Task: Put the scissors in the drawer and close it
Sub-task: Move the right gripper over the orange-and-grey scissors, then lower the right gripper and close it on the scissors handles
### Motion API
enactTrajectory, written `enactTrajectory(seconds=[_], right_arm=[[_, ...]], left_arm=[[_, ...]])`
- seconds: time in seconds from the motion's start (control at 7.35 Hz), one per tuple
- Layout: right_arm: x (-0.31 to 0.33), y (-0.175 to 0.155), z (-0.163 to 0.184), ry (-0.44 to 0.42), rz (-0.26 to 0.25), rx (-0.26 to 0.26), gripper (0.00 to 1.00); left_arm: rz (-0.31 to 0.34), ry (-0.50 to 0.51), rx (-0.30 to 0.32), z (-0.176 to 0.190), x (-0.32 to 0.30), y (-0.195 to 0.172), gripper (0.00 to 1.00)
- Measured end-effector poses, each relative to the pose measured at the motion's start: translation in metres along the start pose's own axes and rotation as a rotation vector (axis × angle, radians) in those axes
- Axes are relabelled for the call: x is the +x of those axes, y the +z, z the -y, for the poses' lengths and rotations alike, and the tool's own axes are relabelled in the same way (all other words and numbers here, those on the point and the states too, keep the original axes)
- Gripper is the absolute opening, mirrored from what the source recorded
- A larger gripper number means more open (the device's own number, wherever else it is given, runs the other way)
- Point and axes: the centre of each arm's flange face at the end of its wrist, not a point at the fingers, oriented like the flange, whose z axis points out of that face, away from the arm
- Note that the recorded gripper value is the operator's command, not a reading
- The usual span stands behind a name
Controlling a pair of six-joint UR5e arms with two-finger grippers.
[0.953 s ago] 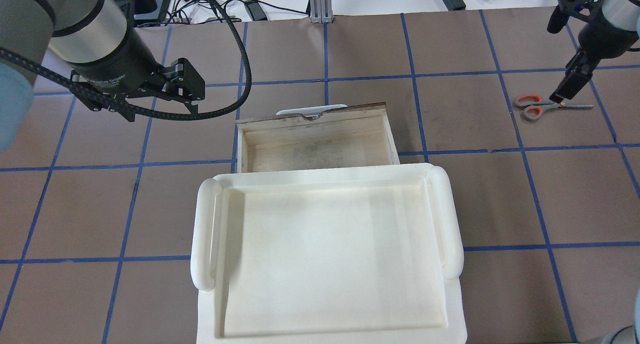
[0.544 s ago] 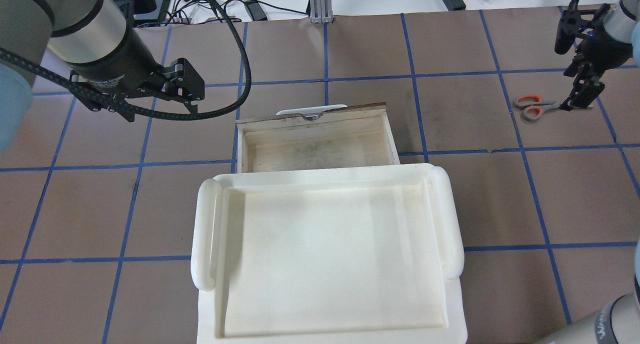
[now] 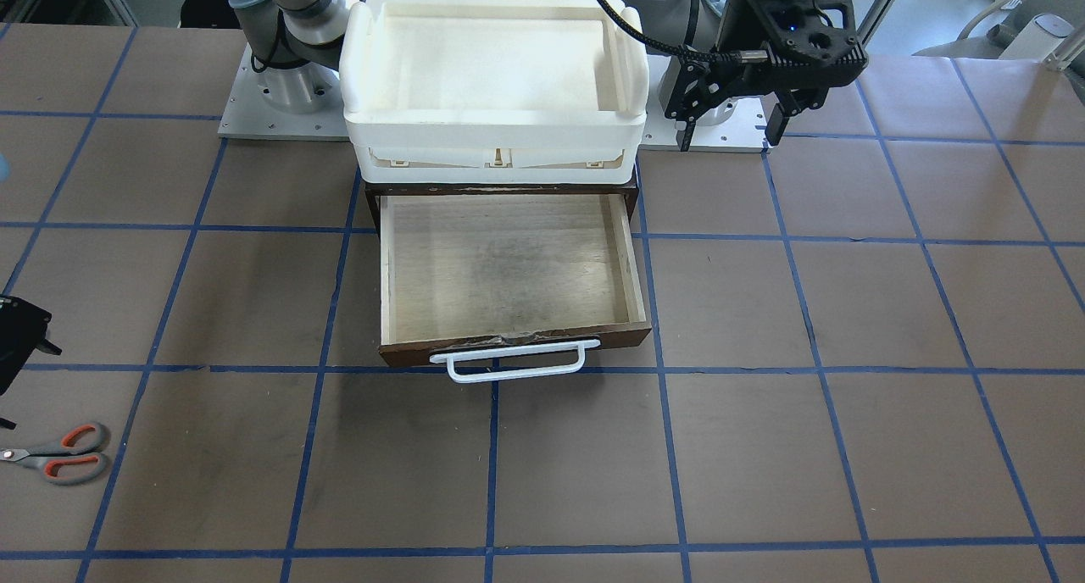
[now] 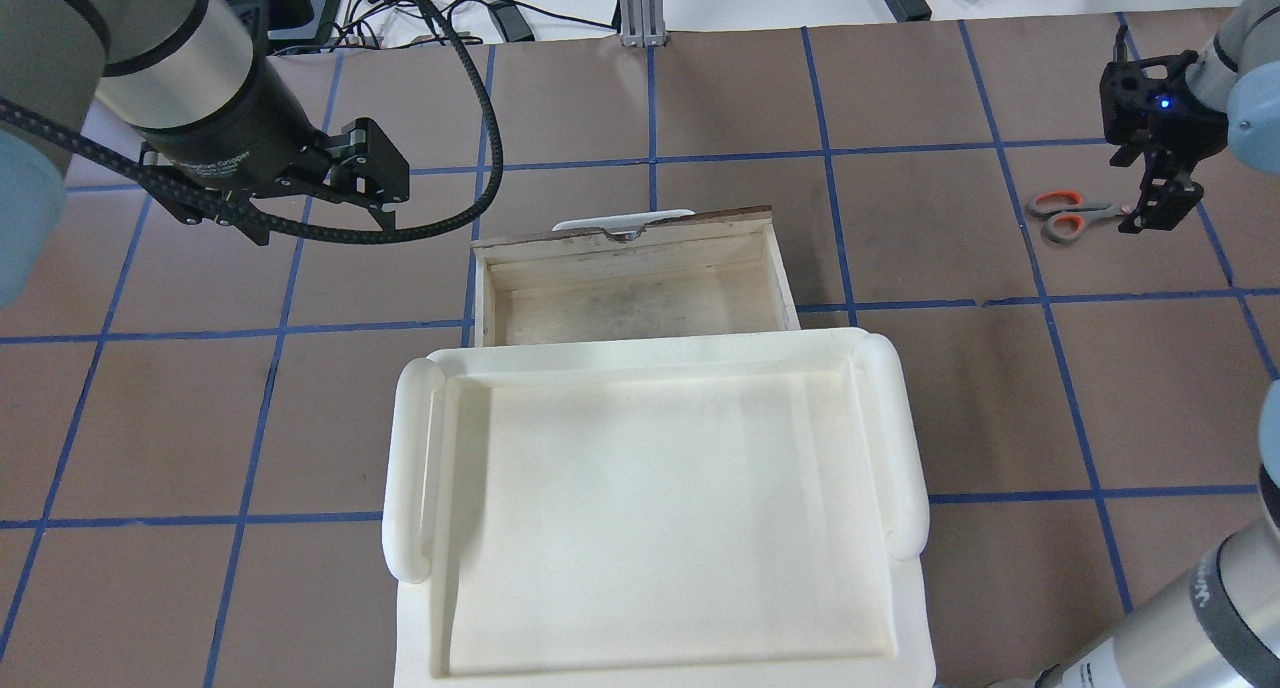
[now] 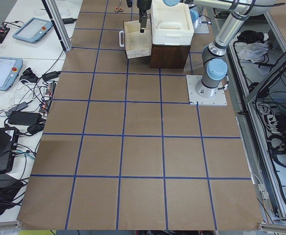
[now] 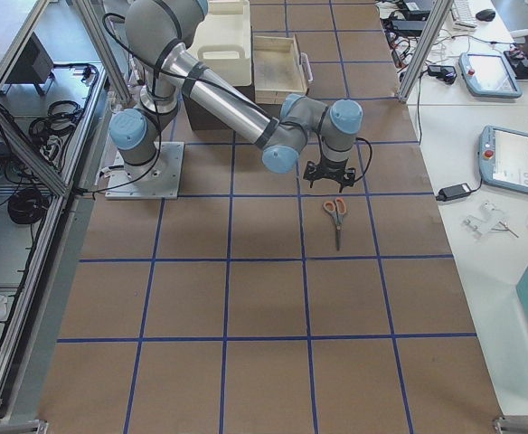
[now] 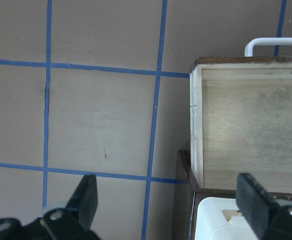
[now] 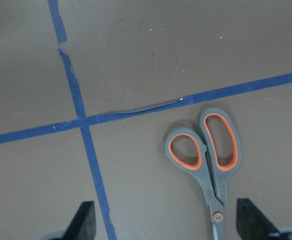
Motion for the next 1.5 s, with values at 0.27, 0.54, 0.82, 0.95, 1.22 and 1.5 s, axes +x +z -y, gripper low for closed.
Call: enactTrajectory(seconds=[0.27, 0.54, 0.82, 0.95, 1.22, 1.5], right_arm=[[0.014, 0.031, -0.022, -0.110, -0.035, -0.012, 0.99], [0.029, 0.051, -0.034, -0.156, -0.074, -0.029, 0.95], [0.043, 0.064, -0.038, -0.165, -0.086, -0.024, 0.96], [0.046, 0.073, -0.039, -0.166, -0.082, -0.011, 0.96], [0.048, 0.086, -0.039, -0.169, -0.069, 0.001, 0.95], [0.048, 0.095, -0.039, -0.168, -0.058, 0.007, 0.81]], left_arm=[[-0.001, 0.000, 0.000, 0.000, 0.000, 0.000, 1.00], [-0.001, 0.000, 0.000, 0.000, 0.000, 0.000, 1.00], [-0.001, 0.000, 0.000, 0.000, 0.000, 0.000, 1.00], [0.000, -0.001, 0.000, 0.000, 0.000, 0.000, 1.00], [0.000, -0.001, 0.001, 0.000, -0.001, 0.000, 1.00], [0.000, -0.001, 0.000, 0.000, -0.001, 0.000, 1.00]])
